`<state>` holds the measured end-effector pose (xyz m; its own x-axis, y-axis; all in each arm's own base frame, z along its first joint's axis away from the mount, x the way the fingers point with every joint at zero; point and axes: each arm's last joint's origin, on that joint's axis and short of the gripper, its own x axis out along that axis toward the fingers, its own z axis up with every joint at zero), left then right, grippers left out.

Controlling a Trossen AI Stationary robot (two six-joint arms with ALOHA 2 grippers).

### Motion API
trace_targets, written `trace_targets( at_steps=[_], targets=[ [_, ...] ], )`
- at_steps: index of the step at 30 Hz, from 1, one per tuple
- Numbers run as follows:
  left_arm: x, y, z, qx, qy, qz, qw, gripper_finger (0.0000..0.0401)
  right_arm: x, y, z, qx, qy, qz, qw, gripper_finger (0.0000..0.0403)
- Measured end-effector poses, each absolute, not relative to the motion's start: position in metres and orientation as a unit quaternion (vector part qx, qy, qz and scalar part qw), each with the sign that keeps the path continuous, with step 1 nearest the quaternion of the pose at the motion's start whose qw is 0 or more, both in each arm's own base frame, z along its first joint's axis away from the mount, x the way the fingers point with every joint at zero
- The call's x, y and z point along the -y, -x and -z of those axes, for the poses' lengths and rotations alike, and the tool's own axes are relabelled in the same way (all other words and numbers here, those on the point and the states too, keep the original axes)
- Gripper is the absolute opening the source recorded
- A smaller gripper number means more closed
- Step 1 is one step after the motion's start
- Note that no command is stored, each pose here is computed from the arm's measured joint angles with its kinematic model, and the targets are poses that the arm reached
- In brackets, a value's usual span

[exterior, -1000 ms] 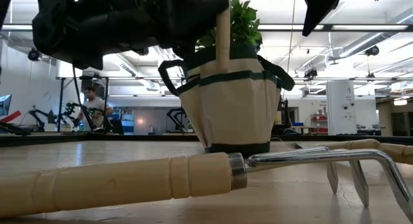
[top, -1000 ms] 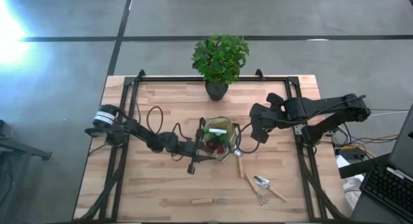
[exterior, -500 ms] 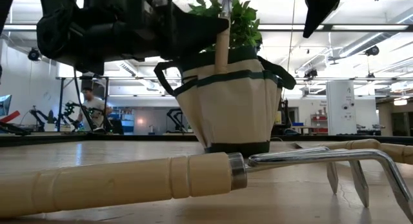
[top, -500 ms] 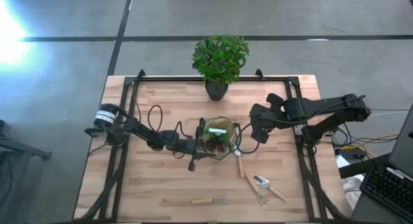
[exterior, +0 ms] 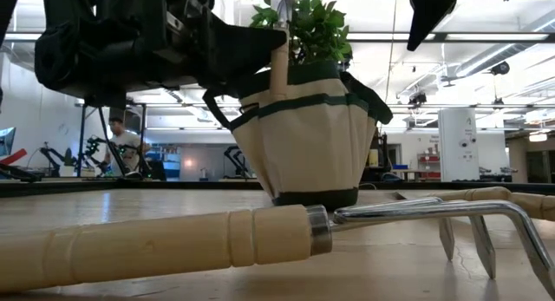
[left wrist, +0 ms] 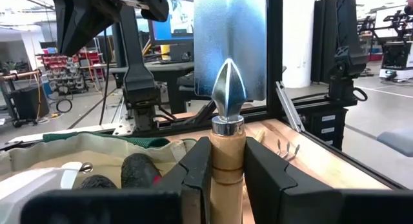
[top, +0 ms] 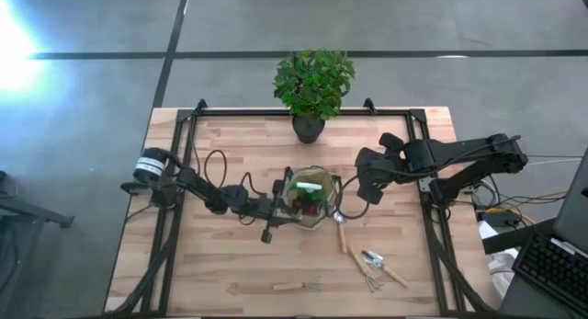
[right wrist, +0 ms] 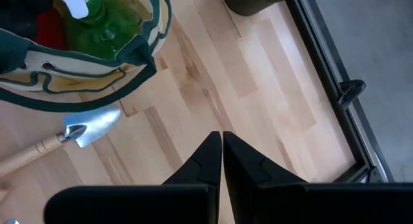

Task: Pick & Place Garden tools in Gardening bag
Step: Put the left brown trowel into the side pocket of the gardening bag

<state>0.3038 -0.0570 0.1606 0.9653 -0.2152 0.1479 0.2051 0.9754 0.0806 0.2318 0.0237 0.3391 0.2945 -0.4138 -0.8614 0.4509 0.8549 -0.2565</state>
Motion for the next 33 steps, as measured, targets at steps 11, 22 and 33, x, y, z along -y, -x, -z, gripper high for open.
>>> trace_targets(
  at_steps=[11,22,33],
  targets=[
    [0.055,-0.302,-0.158,0.070,-0.041,0.104,0.991,0.0068,-0.024,-0.234,-0.340,-0.521,-0.020,0.266,0.811,0.0008],
    [0.055,-0.303,-0.149,0.025,-0.054,0.103,0.993,0.0068,-0.024,-0.235,-0.340,-0.516,-0.022,0.265,0.814,0.0008],
    [0.064,-0.308,-0.157,0.033,-0.035,-0.010,0.999,0.0068,-0.024,-0.236,-0.340,-0.515,-0.018,0.261,0.816,0.0008]
  ],
)
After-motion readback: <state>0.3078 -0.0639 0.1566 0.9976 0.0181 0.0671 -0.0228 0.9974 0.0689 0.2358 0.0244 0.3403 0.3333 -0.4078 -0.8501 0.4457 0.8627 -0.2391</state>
